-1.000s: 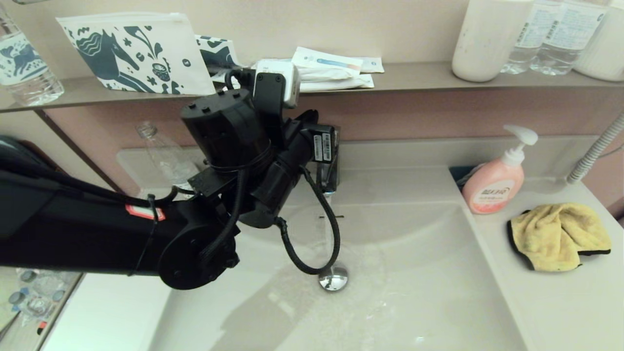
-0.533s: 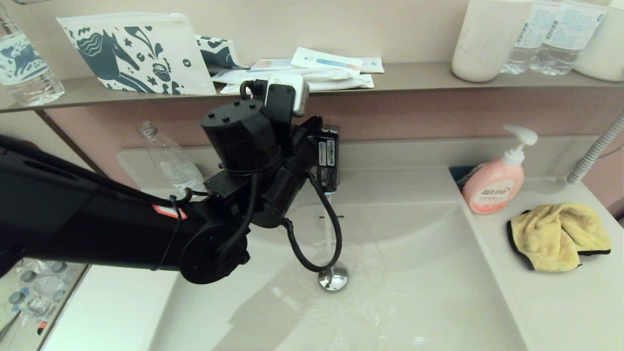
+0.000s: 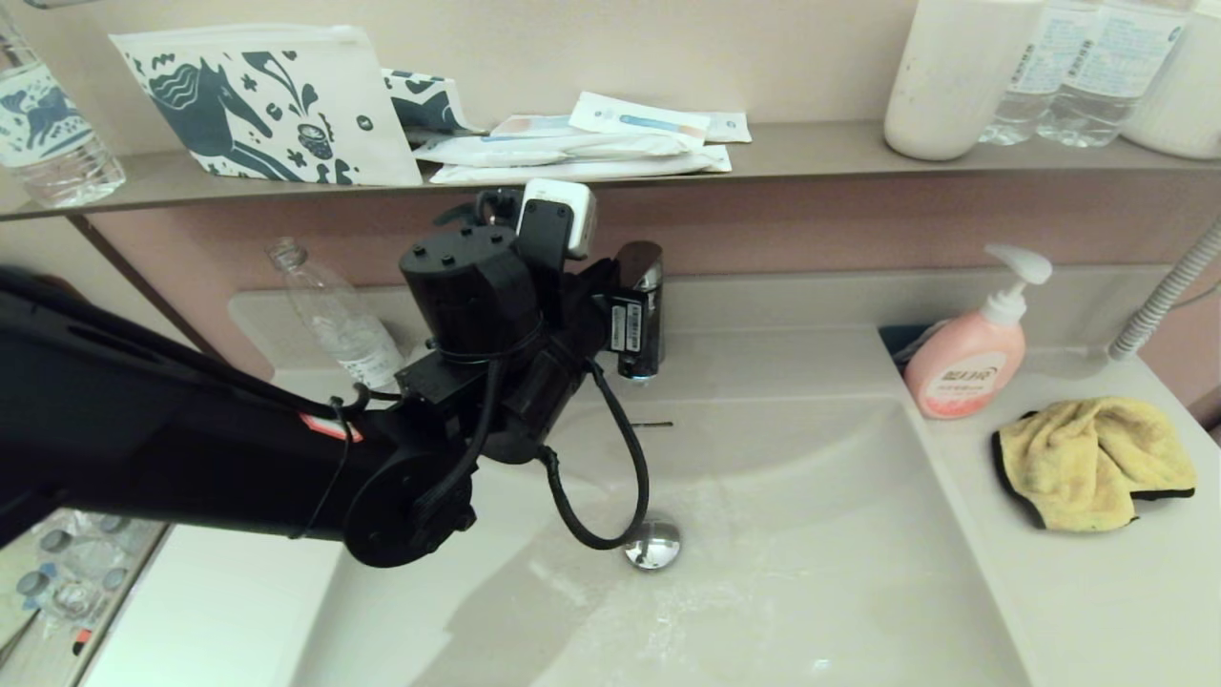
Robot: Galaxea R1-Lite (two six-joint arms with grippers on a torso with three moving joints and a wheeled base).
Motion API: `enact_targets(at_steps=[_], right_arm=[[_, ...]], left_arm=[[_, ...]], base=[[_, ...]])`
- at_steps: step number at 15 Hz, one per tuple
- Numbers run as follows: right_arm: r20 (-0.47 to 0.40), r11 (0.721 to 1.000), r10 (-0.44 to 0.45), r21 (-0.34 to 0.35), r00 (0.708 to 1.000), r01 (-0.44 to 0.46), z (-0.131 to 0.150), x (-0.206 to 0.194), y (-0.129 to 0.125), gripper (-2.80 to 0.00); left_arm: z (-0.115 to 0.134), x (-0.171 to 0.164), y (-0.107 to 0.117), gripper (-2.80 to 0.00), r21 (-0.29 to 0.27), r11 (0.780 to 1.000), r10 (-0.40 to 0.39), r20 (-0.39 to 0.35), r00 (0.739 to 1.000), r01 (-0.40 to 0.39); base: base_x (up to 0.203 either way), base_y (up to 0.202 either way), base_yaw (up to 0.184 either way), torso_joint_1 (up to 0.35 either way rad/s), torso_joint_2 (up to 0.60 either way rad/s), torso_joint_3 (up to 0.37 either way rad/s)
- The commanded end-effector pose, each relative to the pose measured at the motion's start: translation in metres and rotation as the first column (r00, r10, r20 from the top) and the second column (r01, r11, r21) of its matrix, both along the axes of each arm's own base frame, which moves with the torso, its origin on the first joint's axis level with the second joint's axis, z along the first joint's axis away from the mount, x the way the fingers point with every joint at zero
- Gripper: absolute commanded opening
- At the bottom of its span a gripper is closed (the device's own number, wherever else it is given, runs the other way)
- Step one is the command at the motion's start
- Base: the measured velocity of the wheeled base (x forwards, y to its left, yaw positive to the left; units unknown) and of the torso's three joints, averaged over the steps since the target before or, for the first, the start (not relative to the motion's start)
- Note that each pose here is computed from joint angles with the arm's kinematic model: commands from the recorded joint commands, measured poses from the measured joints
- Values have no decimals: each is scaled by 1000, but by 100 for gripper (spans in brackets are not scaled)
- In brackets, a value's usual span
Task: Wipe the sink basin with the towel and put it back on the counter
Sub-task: Turn off the faucet, then pick up the cloth
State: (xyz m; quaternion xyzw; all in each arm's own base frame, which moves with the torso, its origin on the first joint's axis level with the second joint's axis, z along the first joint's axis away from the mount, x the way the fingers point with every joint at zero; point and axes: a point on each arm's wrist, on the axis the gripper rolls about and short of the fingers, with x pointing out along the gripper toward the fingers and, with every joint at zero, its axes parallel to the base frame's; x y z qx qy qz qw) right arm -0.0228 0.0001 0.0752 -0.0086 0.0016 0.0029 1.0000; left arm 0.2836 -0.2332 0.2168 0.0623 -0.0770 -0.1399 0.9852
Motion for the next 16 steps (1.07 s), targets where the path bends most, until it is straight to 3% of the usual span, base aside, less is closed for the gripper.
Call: enact_targets(at_steps=[1, 6, 12, 16], right_arm=[[0, 1000, 0, 0, 1000, 0, 0, 0, 0, -280], [0, 1000, 0, -1, 1000, 0, 0, 0, 0, -280], [-1, 1000, 0, 0, 1000, 0, 0, 0, 0, -280], [0, 1000, 0, -1, 1000, 0, 0, 0, 0, -280]], left_arm=[[4, -9, 3, -280, -5, 1000, -5, 7, 1000, 5], [22, -46, 24, -280, -27, 1000, -2, 25, 1000, 3], [5, -104, 73, -280, 11, 1000, 6, -29, 1000, -5], [8, -135, 114, -280, -5, 999, 51, -9, 999, -51]], base=[[0, 0, 0, 0, 0, 0], [0, 0, 0, 0, 0, 0], [0, 0, 0, 0, 0, 0], [0, 0, 0, 0, 0, 0]])
